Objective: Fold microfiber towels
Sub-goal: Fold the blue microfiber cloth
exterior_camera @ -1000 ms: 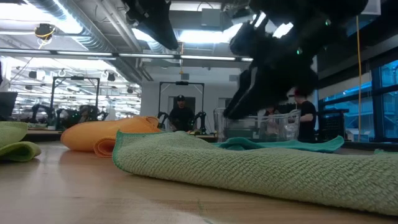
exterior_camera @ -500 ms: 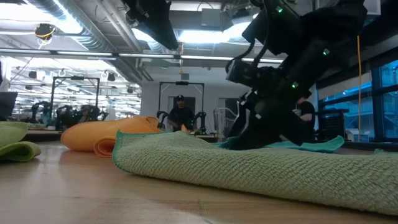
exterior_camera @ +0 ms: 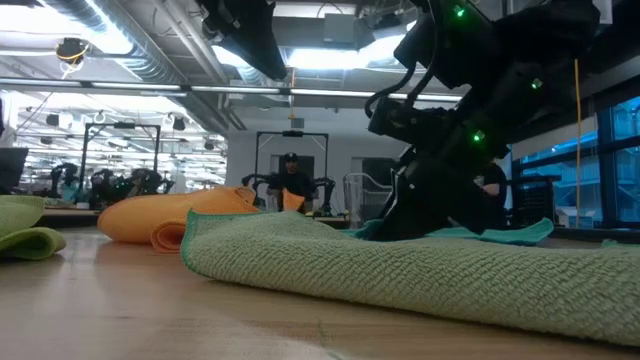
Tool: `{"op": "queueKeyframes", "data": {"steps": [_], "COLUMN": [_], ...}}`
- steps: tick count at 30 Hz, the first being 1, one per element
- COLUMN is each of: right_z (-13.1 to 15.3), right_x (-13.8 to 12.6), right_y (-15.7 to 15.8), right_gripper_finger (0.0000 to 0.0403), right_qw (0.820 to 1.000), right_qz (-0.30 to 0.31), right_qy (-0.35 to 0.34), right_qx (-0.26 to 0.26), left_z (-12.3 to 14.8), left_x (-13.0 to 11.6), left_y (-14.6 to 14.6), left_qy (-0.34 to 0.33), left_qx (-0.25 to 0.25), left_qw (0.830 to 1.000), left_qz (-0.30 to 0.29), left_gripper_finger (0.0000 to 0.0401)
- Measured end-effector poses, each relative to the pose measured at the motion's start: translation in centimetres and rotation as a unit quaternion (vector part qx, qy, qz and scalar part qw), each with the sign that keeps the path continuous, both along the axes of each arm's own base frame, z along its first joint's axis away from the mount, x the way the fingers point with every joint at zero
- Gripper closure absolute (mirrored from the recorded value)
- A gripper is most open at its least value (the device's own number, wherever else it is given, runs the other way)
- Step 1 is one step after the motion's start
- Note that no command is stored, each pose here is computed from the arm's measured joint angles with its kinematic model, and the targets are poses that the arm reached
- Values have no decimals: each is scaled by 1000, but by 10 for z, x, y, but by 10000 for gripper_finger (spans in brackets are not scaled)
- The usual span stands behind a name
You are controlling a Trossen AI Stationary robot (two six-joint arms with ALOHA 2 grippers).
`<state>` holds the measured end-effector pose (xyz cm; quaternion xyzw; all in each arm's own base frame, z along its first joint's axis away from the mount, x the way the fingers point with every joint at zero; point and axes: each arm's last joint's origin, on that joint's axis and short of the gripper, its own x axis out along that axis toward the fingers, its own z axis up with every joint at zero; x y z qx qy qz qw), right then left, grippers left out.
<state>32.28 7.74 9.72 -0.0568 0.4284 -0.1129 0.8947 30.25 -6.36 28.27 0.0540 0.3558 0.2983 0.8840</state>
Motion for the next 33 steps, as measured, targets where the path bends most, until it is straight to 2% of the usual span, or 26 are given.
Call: {"op": "queueKeyframes", "data": {"steps": [4, 7, 8, 14, 18, 22, 28, 31, 33], "right_z": [-1, 0, 0, 20, 54, 92, 150, 162, 160], "right_x": [-1, -1, 0, -3, -10, -18, -39, -47, -50], "right_y": [0, 0, 0, -1, -4, -6, -13, -16, -18], "right_gripper_finger": [323, 383, 390, 397, 398, 399, 399, 399, 400], "right_qw": [999, 999, 999, 1000, 999, 994, 977, 969, 968], "right_qz": [-28, -34, -32, -17, -33, -34, -45, -68, -96], "right_qy": [-5, -5, -3, 4, -38, -99, -202, -223, -214], "right_qx": [33, 35, 33, 22, 12, 28, 58, 81, 93], "left_z": [0, 0, 0, 0, 0, 0, 0, -2, -2], "left_x": [0, 0, 0, 0, 0, 0, 1, 2, 2], "left_y": [0, 0, 0, 0, 0, 0, 0, -1, -1], "left_qy": [0, -1, -1, -1, -1, -3, -4, -1, 0], "left_qx": [0, 0, 0, -1, -1, -1, -1, -1, -3], "left_qw": [1000, 1000, 1000, 1000, 1000, 1000, 1000, 1000, 1000], "left_qz": [0, 0, 0, 0, 0, 0, 0, 0, -1], "left_gripper_finger": [284, 284, 284, 284, 284, 284, 284, 284, 284]}}
